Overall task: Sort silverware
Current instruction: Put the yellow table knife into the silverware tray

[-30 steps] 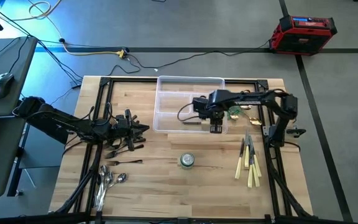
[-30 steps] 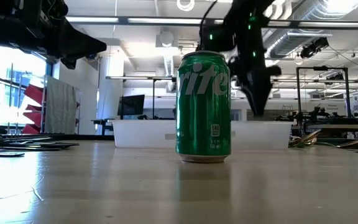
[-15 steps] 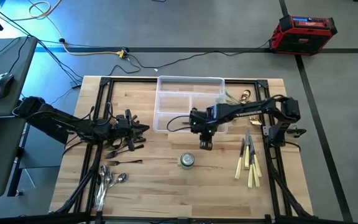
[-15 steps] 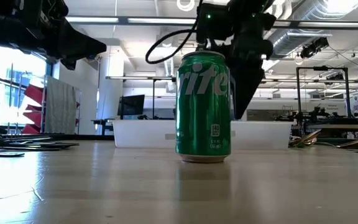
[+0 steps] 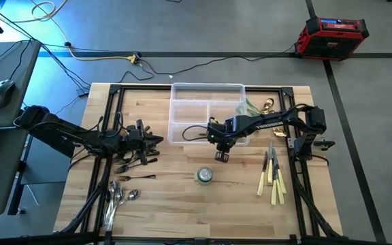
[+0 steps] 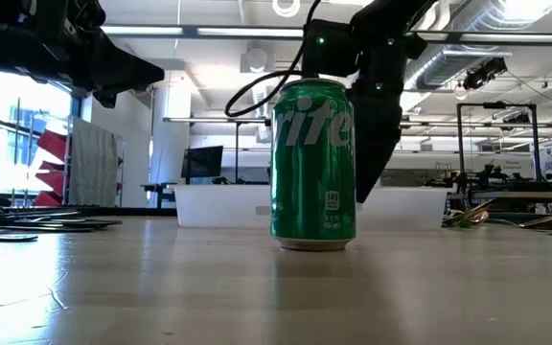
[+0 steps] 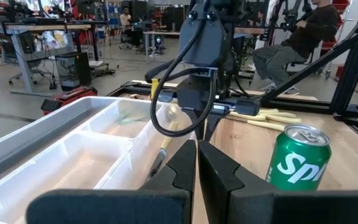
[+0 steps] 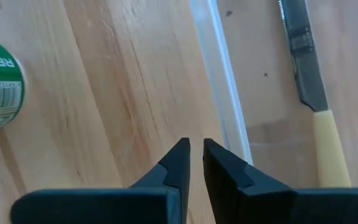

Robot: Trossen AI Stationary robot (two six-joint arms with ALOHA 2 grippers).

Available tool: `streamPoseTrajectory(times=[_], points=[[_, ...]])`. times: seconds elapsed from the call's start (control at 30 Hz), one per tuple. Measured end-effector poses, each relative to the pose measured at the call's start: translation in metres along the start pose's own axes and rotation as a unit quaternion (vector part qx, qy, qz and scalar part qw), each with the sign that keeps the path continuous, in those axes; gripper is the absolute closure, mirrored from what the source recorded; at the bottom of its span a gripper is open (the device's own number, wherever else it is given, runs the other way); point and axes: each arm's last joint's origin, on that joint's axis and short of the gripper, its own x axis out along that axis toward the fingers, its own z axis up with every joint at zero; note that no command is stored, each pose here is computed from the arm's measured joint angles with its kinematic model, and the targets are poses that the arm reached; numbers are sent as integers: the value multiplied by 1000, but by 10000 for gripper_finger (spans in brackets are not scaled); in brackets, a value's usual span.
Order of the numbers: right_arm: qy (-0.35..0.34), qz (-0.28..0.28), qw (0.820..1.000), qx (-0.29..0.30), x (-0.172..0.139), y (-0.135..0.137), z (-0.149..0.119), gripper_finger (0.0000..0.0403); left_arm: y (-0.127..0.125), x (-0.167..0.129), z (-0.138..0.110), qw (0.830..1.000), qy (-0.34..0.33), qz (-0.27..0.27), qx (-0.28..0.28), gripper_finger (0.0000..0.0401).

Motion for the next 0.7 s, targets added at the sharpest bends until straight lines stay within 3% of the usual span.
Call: streamPoseTrajectory(times=[0.33,0.57,0.7], points=[[22,7,1000,12,-35,15,12,373,0,0,0,1000,0,0,0,401],[117,18,987,113,-50,45,-6,373,0,0,0,1000,1,-5,-4,401],[164,-22,971,175,-53,75,-27,373,-1,0,0,1000,1,-9,-12,401]])
